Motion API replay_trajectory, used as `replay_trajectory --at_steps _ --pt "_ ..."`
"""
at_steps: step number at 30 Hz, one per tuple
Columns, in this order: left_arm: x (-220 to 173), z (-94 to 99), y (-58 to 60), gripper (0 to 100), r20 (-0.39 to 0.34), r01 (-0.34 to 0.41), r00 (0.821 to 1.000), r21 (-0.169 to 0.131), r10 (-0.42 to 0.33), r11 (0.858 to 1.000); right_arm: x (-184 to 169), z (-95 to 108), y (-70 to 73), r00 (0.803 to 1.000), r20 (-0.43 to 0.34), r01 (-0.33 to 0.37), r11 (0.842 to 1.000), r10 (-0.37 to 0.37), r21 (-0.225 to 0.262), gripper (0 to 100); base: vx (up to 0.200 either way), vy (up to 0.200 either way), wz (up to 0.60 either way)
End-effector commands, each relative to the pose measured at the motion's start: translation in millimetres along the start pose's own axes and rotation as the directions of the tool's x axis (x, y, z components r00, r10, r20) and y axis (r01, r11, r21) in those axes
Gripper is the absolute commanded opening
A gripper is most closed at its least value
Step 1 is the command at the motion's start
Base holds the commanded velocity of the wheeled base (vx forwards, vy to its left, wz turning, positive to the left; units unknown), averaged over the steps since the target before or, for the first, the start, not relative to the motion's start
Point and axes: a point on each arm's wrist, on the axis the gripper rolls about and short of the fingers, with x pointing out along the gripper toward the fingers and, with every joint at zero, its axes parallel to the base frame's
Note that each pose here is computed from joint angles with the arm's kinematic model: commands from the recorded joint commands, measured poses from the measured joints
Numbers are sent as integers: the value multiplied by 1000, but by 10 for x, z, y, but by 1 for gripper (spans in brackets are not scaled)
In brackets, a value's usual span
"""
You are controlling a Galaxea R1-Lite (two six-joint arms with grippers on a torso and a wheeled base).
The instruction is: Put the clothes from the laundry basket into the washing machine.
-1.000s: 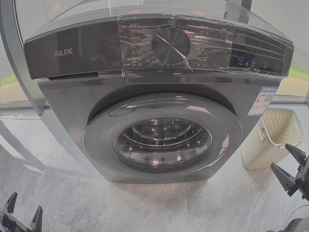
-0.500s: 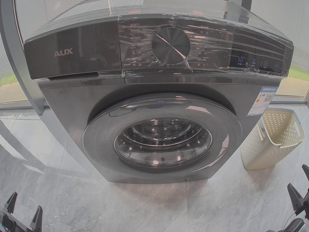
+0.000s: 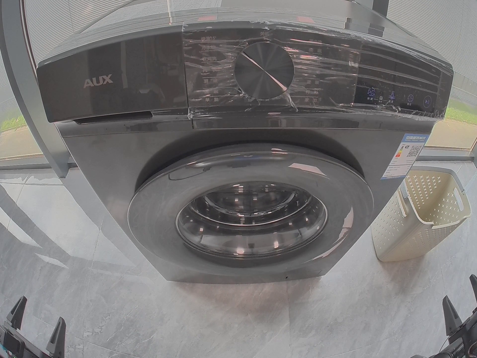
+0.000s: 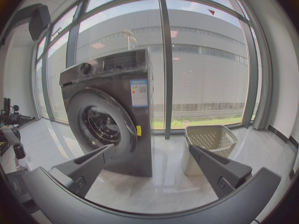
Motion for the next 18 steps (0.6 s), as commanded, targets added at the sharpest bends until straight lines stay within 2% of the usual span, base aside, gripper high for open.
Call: replay_trajectory --at_steps 1,5,16,18 --pt "0 -48 0 100 0 -1 1000 8 1 1000 -36 -152 1 996 -54 69 998 -69 -7 100 0 0 0" --pt "0 -47 0 100 2 -1 1000 0 1 1000 -36 -144 -2 996 -47 83 996 -82 17 100 0 0 0" --pt "0 -47 0 100 2 -1 1000 -2 1 1000 -36 -145 -1 995 -48 86 996 -85 16 100 0 0 0" --pt "0 -48 0 100 0 -2 1000 -5 2 1000 -36 -147 1 997 -50 65 998 -65 7 100 0 0 0"
